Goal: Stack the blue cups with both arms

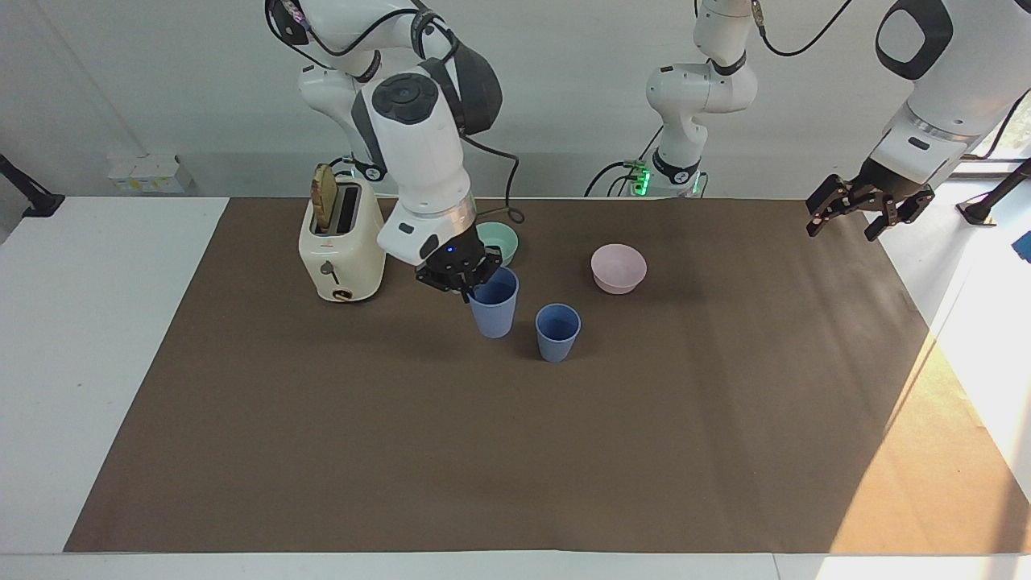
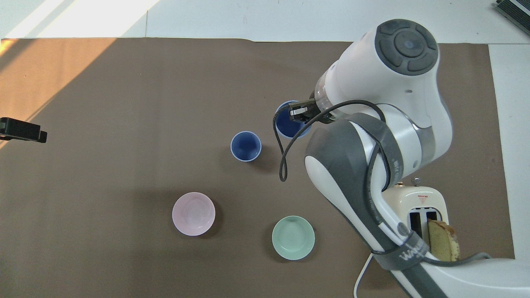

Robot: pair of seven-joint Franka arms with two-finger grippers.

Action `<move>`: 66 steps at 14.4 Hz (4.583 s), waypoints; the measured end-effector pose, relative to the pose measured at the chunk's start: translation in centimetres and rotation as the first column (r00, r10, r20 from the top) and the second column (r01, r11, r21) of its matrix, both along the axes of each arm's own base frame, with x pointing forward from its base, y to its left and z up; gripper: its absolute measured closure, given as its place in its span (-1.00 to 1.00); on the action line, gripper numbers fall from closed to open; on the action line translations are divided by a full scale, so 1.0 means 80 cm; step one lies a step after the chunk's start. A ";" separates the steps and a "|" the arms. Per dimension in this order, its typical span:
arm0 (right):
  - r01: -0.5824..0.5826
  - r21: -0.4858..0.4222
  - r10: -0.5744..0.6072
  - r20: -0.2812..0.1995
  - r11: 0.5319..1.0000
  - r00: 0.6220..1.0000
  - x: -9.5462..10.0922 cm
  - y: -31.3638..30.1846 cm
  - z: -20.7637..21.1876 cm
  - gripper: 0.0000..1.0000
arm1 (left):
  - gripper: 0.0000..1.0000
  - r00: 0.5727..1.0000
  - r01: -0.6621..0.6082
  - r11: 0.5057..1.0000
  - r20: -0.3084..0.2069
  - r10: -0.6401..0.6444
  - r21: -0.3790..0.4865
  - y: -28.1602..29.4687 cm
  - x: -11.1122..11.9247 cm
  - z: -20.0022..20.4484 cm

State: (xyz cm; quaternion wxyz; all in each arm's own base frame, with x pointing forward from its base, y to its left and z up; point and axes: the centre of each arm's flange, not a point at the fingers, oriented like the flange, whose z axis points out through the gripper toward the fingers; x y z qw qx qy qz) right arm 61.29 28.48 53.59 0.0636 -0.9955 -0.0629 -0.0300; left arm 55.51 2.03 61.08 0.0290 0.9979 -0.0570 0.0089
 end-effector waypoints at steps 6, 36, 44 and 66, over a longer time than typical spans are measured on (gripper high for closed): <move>0.083 0.023 -0.083 -0.022 0.996 0.996 -0.032 0.097 -0.008 0.91 | -1.00 1.000 0.000 1.000 0.000 0.000 0.000 0.000 0.000 0.000; 0.117 -0.060 -0.120 -0.045 0.991 0.992 -0.028 0.128 -0.086 -0.47 | -1.00 1.000 0.000 1.000 -0.002 0.000 0.000 0.000 -0.001 -0.001; 0.084 -0.135 -0.091 -0.047 0.987 0.995 -0.004 -0.092 0.052 -1.00 | -1.00 1.000 0.000 1.000 0.000 0.000 0.000 0.000 -0.001 0.000; -0.005 -0.140 -0.009 -0.093 0.990 0.996 -0.063 -0.312 0.112 -1.00 | -1.00 1.000 -0.003 1.000 0.012 0.003 -0.003 0.003 -0.011 0.016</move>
